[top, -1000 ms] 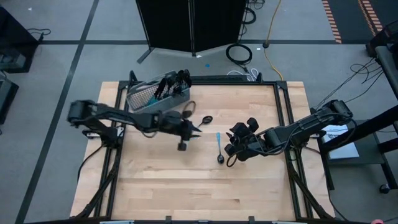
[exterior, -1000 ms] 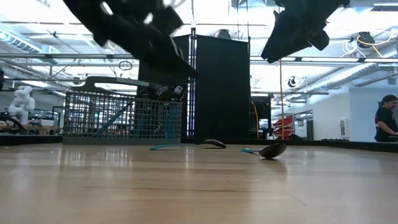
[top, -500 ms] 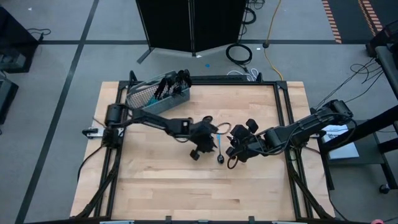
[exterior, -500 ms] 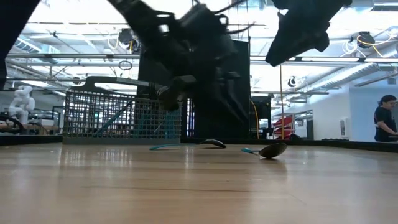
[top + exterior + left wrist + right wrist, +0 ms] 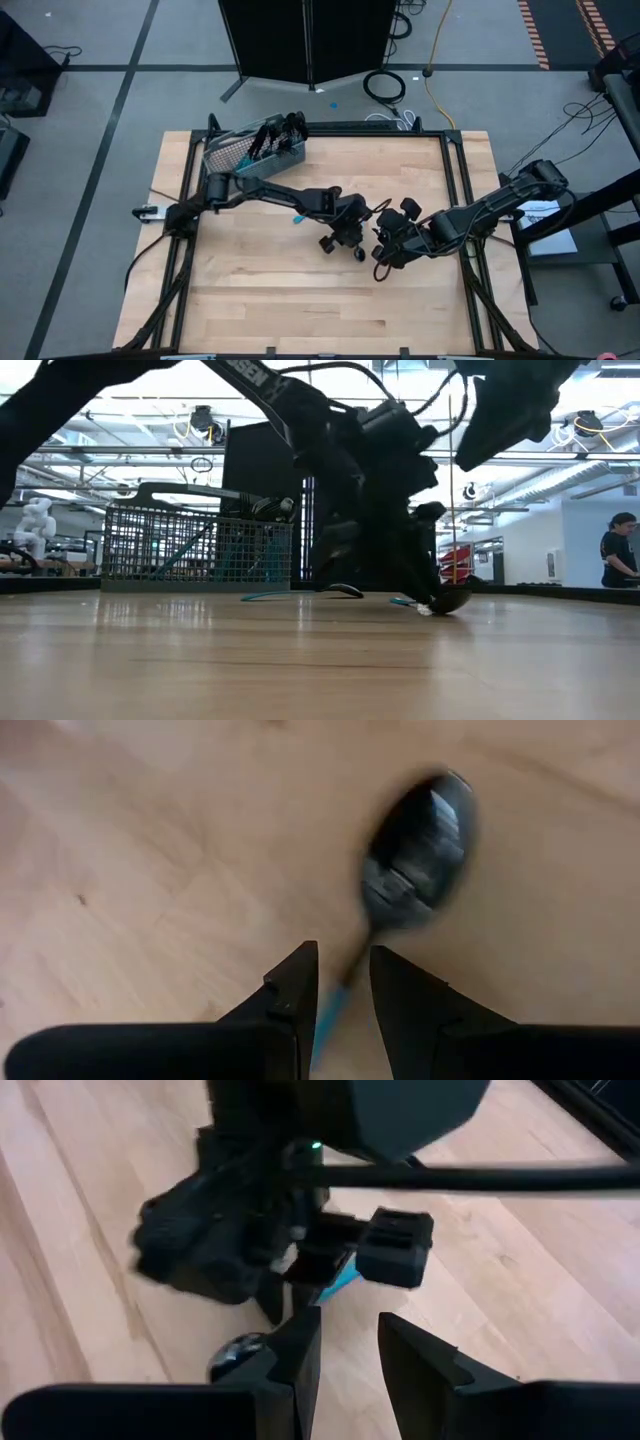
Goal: Sort silverware
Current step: Put the blue spoon in the silverware rack
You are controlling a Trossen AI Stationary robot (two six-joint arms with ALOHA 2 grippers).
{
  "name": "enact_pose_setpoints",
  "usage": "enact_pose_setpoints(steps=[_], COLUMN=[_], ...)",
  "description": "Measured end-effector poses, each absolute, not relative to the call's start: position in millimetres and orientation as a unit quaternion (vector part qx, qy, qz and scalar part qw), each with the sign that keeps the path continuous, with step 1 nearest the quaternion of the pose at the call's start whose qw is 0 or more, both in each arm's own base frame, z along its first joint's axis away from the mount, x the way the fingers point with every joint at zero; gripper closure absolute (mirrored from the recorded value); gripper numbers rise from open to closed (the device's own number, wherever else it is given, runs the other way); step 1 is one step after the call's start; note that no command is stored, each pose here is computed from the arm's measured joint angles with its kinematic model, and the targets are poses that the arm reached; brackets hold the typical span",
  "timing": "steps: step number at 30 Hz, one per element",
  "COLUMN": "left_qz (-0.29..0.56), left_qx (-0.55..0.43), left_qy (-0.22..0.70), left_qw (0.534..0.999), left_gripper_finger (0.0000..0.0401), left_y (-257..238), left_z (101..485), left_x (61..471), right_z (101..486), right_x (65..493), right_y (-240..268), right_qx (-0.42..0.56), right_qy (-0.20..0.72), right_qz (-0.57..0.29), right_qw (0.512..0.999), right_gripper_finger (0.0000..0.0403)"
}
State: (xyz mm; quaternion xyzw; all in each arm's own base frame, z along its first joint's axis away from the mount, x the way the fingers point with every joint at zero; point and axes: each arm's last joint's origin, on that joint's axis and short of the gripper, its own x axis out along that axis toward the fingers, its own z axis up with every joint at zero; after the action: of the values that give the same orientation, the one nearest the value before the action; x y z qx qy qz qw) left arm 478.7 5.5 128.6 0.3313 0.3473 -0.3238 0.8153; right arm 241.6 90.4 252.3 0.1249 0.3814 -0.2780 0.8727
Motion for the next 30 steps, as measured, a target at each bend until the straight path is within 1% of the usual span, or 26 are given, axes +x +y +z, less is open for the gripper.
enact_pose_setpoints(steps=[7,15,18,23,30], left_qz=[-0.338,-0.326,-0.323,-0.324,-0.346], left_qx=[0.302,0.261,0.245,0.233,0.210], left_qy=[0.387,0.410,0.416,0.420,0.404], left_qw=[0.803,0.811,0.814,0.815,0.820], left_gripper_finger=[0.0310,0.0315,0.0334,0.0390,0.0397], left_y=[15,18,18,17,21], left_z=[118,116,115,115,120], left_x=[476,473,473,472,470], right_z=[255,255,255,256,257], right_x=[240,240,240,241,240], right_y=[92,92,92,92,98], right_qx=[0.124,0.120,0.127,0.148,0.183], right_qy=[0.375,0.371,0.369,0.356,0.330], right_qz=[-0.276,-0.280,-0.283,-0.292,-0.300], right_qw=[0.876,0.877,0.876,0.875,0.876], right_gripper_finger=[0.0305,0.0305,0.0305,0.0305,0.0305])
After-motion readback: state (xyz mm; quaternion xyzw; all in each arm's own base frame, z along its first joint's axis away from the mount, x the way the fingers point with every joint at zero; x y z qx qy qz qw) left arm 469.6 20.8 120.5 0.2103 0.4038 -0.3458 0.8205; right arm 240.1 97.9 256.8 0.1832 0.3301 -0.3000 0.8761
